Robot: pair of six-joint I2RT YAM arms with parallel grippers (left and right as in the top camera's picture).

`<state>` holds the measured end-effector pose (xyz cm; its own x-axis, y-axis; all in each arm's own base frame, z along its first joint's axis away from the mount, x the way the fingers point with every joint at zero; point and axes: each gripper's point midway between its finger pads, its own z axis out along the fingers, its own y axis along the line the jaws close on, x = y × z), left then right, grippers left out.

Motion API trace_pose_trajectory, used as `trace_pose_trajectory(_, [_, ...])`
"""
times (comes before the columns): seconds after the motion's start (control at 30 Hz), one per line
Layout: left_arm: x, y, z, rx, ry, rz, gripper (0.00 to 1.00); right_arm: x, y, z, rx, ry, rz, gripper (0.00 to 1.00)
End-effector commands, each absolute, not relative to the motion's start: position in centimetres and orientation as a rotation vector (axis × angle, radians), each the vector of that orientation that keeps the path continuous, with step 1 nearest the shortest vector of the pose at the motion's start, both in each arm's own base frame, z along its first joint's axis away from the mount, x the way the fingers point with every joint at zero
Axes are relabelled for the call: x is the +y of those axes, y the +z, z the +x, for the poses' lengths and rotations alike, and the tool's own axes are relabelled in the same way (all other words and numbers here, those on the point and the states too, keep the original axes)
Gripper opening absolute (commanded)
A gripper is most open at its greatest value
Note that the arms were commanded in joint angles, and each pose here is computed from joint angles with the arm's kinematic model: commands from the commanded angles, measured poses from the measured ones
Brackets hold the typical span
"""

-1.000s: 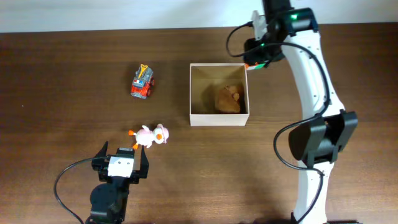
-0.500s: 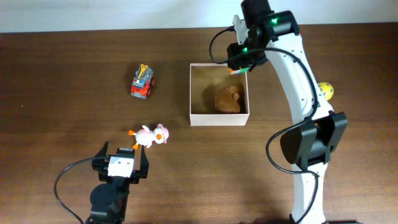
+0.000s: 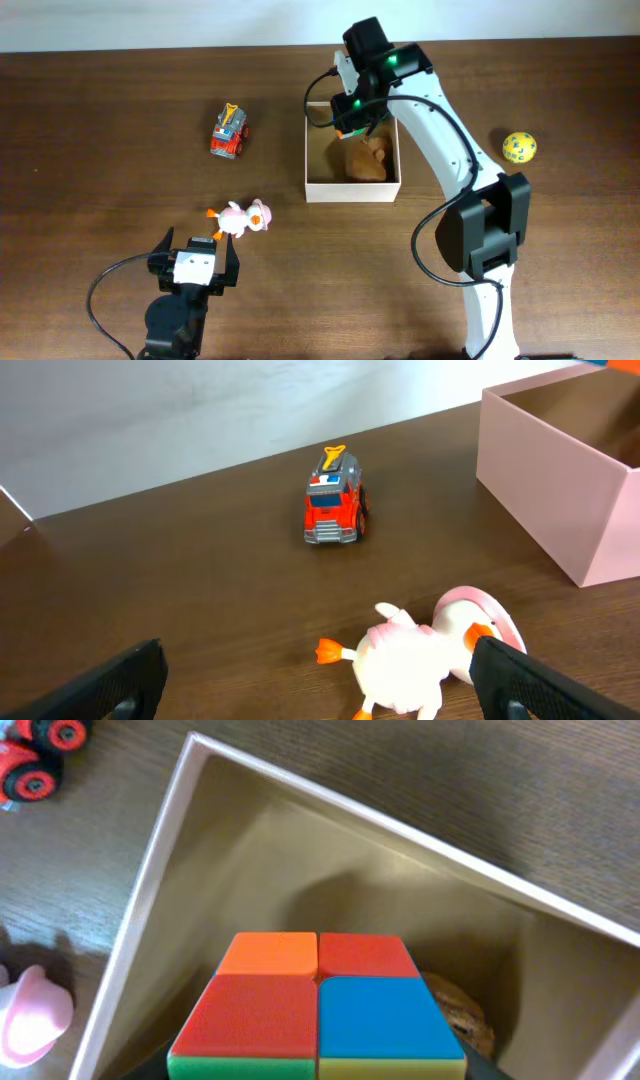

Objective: Pack container
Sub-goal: 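Lift the cube and carry it left over the box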

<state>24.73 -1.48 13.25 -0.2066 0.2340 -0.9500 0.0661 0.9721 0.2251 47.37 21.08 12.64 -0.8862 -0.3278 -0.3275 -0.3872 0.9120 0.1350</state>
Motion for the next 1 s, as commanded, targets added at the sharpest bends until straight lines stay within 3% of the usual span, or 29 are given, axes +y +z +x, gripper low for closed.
trace_pose_trajectory(0.0, [-1.7, 13.1, 24.7, 1.775, 0.135, 0.222, 0.99, 20.9, 10.5, 47.2, 2.812, 0.289, -0.527, 0.46])
trace_pose_trajectory(0.23, [-1.7, 13.1, 24.7, 1.774, 0.135, 0.222, 0.99, 19.6, 7.7, 47.4, 2.832, 0.245, -0.499, 0.46])
trace_pose_trajectory(0.97, [-1.7, 13.1, 24.7, 1.774, 0.135, 0.222, 0.99, 17.1, 8.0, 49.6, 2.791, 0.241, -0.413, 0.46])
